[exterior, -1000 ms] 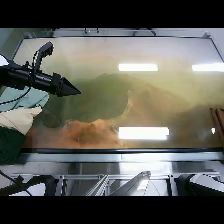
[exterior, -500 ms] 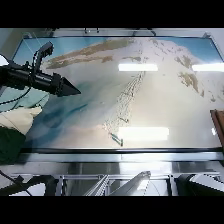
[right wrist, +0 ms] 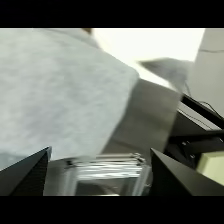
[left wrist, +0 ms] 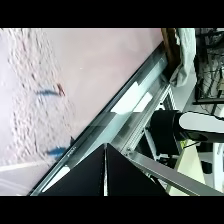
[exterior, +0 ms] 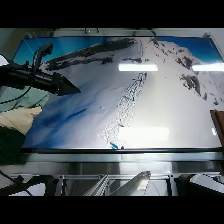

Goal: Fold the shirts.

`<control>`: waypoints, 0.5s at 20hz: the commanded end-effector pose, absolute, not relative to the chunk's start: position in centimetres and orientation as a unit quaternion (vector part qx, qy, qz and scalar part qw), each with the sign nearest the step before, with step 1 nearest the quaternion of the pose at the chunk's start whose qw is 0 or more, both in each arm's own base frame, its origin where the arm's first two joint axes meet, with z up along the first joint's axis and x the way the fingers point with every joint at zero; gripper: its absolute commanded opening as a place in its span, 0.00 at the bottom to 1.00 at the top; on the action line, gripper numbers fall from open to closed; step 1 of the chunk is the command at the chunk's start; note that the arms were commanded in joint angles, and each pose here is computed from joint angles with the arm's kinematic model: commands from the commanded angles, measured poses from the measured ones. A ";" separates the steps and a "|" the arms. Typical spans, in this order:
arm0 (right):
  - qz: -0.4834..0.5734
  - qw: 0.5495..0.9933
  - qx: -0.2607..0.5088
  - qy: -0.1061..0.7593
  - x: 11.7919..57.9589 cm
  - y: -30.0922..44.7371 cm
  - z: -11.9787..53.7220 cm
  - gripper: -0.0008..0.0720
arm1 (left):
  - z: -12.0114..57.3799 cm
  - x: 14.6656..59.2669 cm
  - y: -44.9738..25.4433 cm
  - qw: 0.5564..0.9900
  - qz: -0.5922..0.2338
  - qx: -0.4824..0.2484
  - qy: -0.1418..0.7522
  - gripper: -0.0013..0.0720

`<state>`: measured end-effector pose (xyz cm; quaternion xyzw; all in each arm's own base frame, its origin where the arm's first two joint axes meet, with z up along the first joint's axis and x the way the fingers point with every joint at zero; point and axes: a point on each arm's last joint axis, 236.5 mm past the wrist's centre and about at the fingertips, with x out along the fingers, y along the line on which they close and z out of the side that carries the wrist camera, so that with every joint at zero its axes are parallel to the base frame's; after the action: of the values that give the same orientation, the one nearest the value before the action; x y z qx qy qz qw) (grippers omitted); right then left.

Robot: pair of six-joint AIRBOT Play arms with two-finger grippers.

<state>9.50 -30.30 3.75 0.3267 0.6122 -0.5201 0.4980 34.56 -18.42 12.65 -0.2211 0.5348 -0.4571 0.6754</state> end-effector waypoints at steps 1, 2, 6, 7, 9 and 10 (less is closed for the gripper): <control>-0.420 0.598 0.359 0.581 18.8 -26.5 5.0 0.98 | 14.6 35.5 -18.4 0.695 -0.465 -0.202 0.509 0.03; -0.369 0.636 0.369 0.568 22.6 -24.3 5.3 0.76 | 15.9 35.6 -18.3 0.705 -0.473 -0.186 0.495 0.03; -0.145 0.743 0.333 0.562 32.8 -12.6 7.8 0.04 | 19.7 33.7 -18.3 0.735 -0.481 -0.148 0.455 0.03; -0.094 0.757 0.307 0.569 33.7 -9.5 8.5 0.04 | 19.7 32.7 -18.3 0.738 -0.478 -0.150 0.452 0.03; -0.018 0.782 0.245 0.573 34.2 -3.1 9.7 0.04 | 18.2 30.2 -18.2 0.741 -0.462 -0.154 0.463 0.03; 0.021 0.792 0.213 0.571 33.8 0.5 10.1 0.04 | 16.9 29.1 -17.9 0.743 -0.448 -0.154 0.472 0.03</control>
<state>32.59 -9.25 8.10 0.2726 0.5832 -0.1165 0.7563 31.47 -18.36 18.41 -0.1603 0.4672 -0.4712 0.7308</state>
